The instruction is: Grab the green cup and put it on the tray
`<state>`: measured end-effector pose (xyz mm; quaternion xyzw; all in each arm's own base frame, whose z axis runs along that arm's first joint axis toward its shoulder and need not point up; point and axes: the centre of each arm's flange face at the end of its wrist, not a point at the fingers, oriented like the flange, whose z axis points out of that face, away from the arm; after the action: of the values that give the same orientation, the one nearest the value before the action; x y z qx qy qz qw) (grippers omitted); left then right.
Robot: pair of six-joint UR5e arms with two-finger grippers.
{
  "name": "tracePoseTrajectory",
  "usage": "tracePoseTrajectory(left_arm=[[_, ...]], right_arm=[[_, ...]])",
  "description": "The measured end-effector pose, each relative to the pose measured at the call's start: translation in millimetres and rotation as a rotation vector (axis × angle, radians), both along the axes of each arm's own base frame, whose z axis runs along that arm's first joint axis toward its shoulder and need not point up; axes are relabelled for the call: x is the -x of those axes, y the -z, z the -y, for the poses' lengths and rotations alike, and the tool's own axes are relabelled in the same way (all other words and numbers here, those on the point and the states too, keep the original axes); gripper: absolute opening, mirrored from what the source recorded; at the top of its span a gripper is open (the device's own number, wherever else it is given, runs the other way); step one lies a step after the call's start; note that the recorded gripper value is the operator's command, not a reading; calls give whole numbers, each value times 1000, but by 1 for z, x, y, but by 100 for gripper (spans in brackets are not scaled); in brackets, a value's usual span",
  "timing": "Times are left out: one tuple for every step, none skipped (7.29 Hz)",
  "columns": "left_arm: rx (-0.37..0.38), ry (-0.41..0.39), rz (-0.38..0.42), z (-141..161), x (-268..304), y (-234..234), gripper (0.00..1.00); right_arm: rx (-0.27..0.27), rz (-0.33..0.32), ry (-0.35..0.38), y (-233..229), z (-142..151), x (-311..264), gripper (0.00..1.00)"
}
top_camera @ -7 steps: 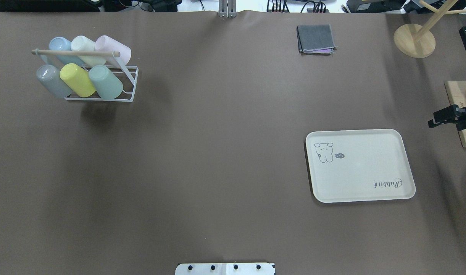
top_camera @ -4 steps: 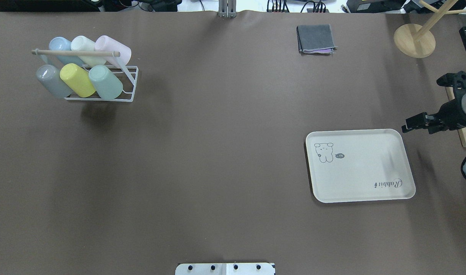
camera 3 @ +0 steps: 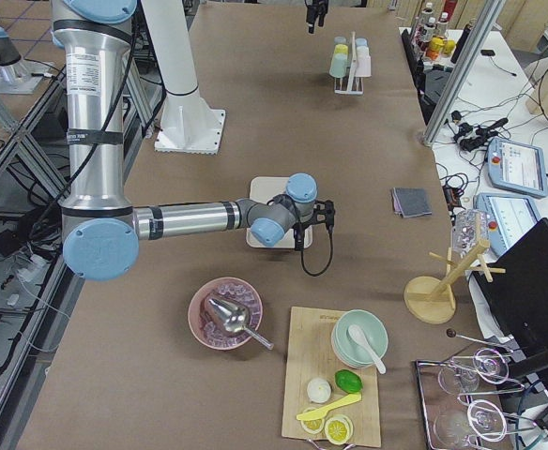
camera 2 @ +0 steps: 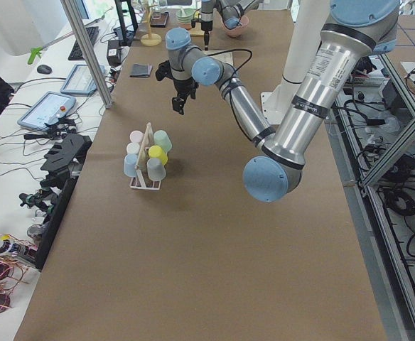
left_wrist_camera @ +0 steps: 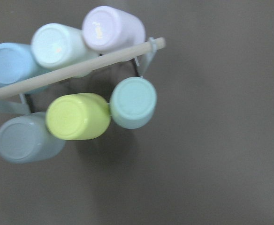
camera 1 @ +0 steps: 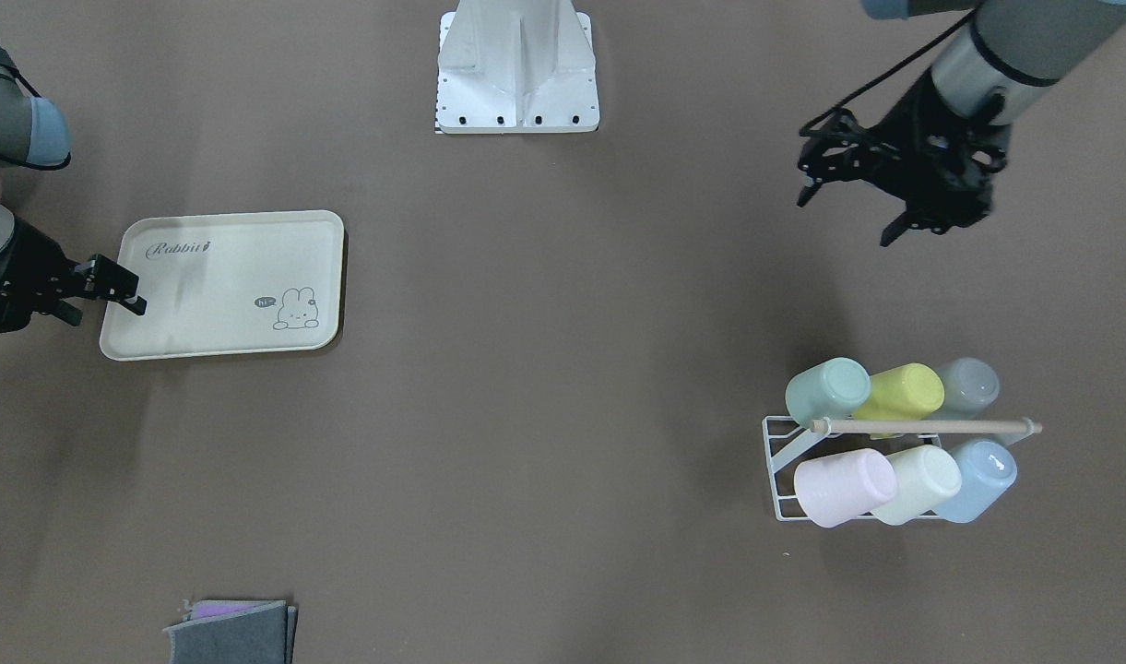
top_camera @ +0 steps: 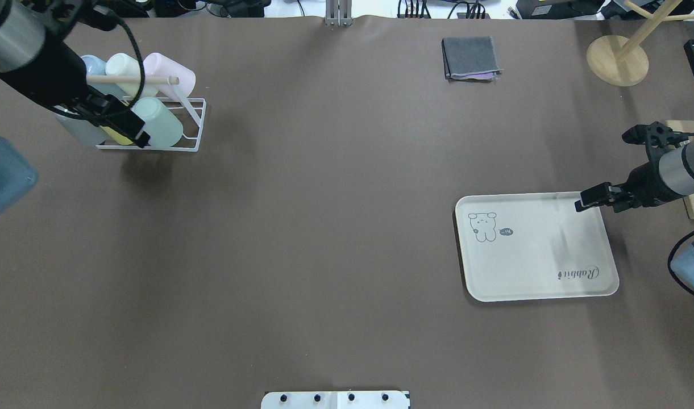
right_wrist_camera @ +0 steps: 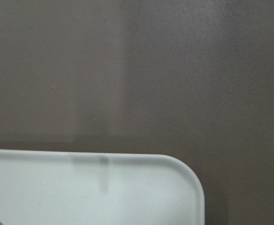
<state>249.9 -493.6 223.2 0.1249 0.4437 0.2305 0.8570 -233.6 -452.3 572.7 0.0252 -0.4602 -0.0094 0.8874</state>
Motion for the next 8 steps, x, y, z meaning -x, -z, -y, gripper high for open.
tracePoseTrajectory(left_arm=[[-105, -40, -1, -21, -34, 14, 99], [-262, -74, 11, -45, -66, 17, 99], [-438, -115, 40, -63, -87, 11, 99], [-615, -167, 98, -77, -102, 4, 99], [-755, -203, 167, -93, -117, -1, 99], [-881, -227, 255, -115, -135, -6, 99], [-1014, -266, 359, -132, -147, -13, 99], [-1142, -324, 475, -139, -151, -21, 99]], right_arm=[[3, -2, 5, -9, -8, -3, 98], [-6, 4, 8, -24, -17, -7, 93], [-20, 14, 9, -40, -24, -10, 82], [-30, 23, 9, -50, -26, -12, 67], [-37, 33, 10, -49, -25, -10, 60], [-41, 41, 11, -44, -21, -7, 55], [-38, 47, 9, -40, -19, -4, 55], [-34, 49, 6, -39, -18, -3, 55]])
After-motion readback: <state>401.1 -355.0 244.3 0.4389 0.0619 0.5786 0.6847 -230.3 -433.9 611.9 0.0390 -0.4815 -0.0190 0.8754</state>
